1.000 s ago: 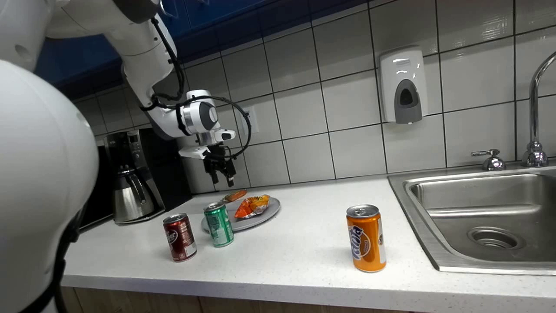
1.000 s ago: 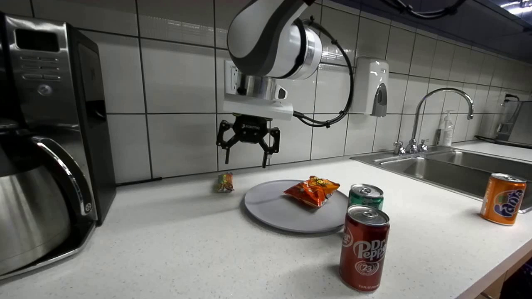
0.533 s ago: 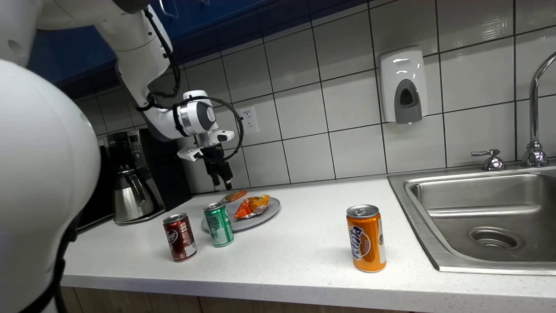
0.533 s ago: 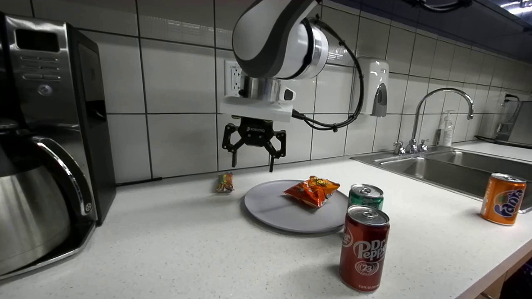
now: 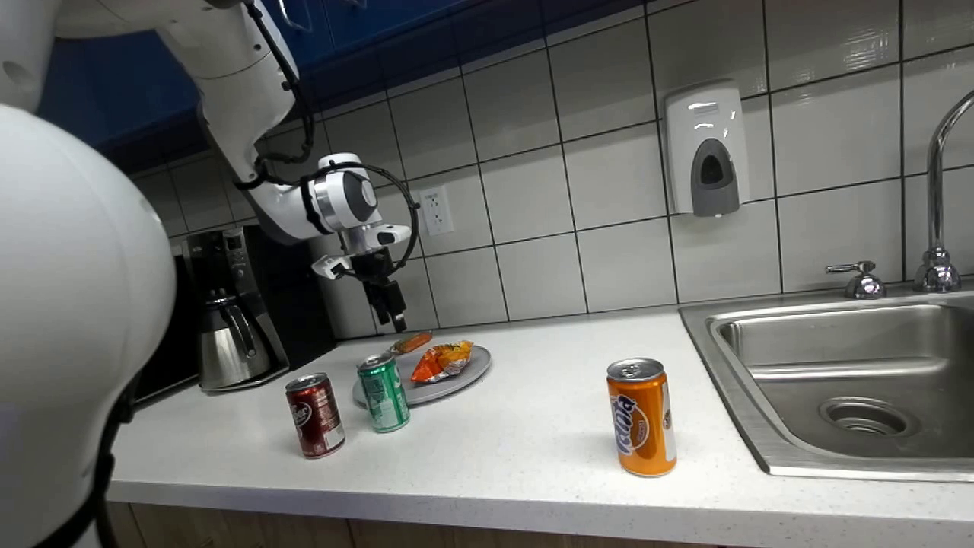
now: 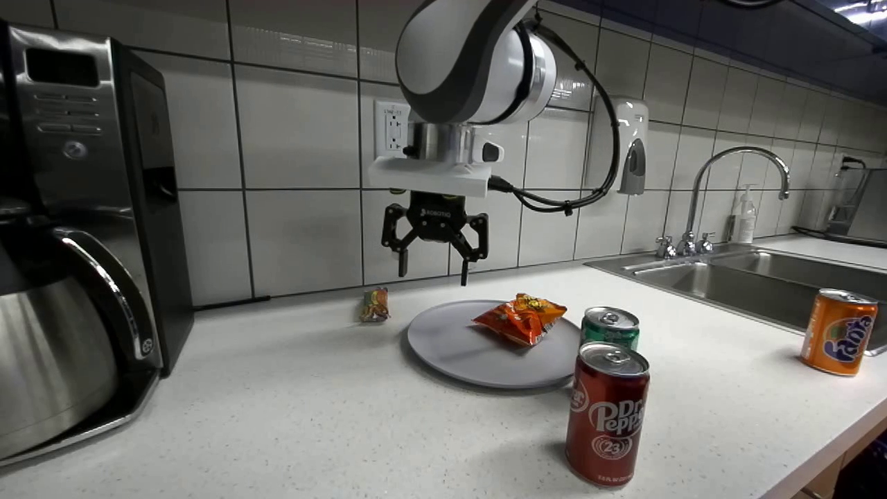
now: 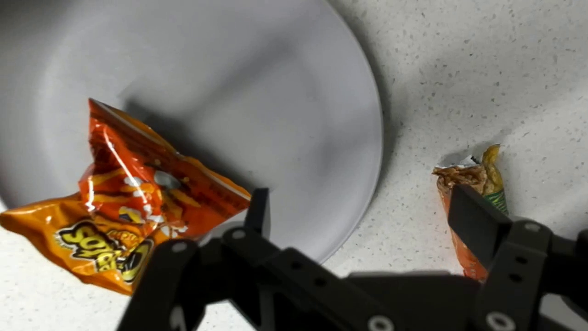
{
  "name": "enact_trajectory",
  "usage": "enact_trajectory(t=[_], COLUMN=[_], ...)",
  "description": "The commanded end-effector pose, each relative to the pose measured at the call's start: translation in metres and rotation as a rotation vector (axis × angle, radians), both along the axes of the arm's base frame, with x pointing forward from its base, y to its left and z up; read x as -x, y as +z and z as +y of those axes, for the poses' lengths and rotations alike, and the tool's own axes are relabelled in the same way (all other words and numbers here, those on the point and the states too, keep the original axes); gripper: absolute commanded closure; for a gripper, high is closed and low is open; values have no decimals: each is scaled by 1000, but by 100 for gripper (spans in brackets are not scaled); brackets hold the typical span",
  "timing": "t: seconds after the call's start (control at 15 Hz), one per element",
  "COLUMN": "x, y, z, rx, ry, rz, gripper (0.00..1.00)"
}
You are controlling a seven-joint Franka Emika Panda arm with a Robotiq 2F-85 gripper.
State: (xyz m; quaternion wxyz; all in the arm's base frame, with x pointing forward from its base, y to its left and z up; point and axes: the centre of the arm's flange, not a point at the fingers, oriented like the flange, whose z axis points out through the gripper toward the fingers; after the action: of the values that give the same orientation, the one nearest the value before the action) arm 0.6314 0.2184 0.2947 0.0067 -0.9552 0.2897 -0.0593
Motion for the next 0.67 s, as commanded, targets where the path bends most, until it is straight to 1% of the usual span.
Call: enact_trajectory(t=[0.0,0.33,0.6], x=[18,22,26], y=[17,15,11], z=[-9,-16,-25], rx=[38,65,86], ry=[-70,-159,-248], rz=[30,57,63], gripper=[0,0,0])
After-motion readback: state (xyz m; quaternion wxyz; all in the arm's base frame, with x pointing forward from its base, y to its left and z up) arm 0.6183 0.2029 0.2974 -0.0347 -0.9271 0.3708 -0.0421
